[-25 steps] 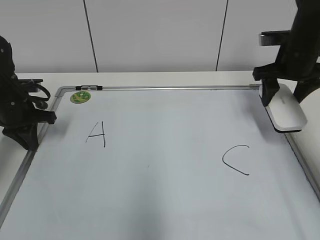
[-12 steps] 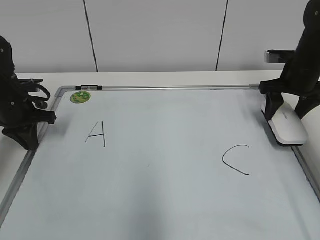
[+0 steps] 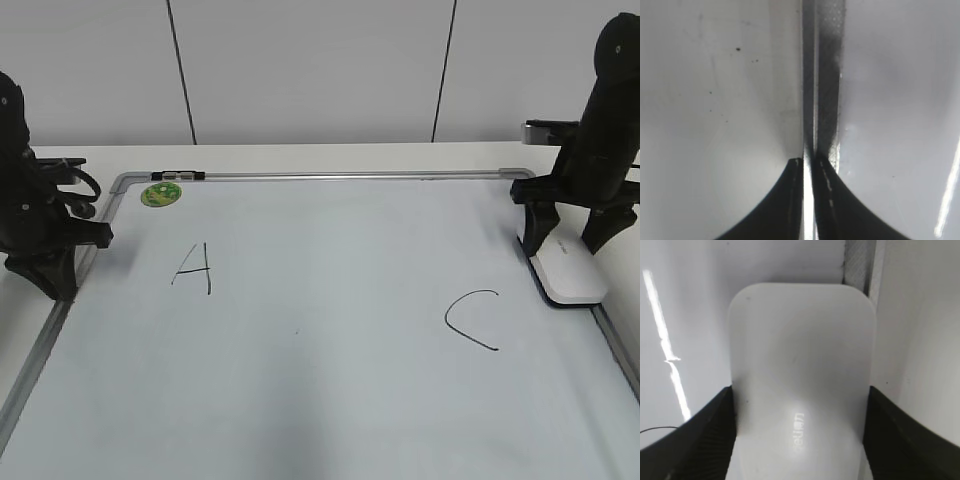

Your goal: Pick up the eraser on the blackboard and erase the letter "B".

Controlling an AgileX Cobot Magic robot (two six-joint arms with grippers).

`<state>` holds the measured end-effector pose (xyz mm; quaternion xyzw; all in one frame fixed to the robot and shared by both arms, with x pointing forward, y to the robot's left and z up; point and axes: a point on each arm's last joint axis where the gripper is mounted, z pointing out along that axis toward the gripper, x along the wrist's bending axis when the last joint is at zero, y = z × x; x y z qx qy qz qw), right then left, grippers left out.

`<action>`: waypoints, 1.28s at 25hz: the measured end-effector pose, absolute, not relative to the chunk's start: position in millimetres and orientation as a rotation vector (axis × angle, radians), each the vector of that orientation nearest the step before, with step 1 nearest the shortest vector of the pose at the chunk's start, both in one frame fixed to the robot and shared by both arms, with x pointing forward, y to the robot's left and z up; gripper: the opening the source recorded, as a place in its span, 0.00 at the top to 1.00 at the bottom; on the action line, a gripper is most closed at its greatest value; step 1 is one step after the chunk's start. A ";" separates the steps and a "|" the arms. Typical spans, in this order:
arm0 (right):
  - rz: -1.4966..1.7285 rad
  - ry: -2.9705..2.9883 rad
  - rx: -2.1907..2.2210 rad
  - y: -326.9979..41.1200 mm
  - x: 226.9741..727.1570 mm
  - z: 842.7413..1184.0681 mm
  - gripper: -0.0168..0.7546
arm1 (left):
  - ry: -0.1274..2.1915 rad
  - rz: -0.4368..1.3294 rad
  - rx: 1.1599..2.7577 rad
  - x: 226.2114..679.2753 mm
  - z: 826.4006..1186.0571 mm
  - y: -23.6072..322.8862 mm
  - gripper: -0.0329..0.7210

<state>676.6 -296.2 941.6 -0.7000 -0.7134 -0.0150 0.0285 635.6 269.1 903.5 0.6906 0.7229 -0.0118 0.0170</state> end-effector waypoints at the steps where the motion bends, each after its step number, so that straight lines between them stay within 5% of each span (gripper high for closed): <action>1: -0.046 -2.202 -2.160 -296.2 676.6 941.6 0.31 | 2.247 -0.037 2.146 635.6 903.5 269.1 0.91; 15: -0.081 -2.178 -2.160 -293.7 677.0 941.8 0.30 | 2.247 -0.037 2.146 635.6 903.5 269.1 0.91; 21: -0.111 -2.153 -2.157 -291.2 677.1 942.1 0.14 | 2.247 -0.037 2.146 635.6 903.5 269.1 0.91; 28: -0.129 -2.183 -2.188 -293.3 683.2 951.4 0.11 | 2.245 -0.034 2.145 636.9 905.4 269.0 0.91; 32: -0.153 -2.200 -2.211 -294.3 683.9 963.2 0.11 | 2.222 0.004 2.126 645.7 918.4 268.3 0.78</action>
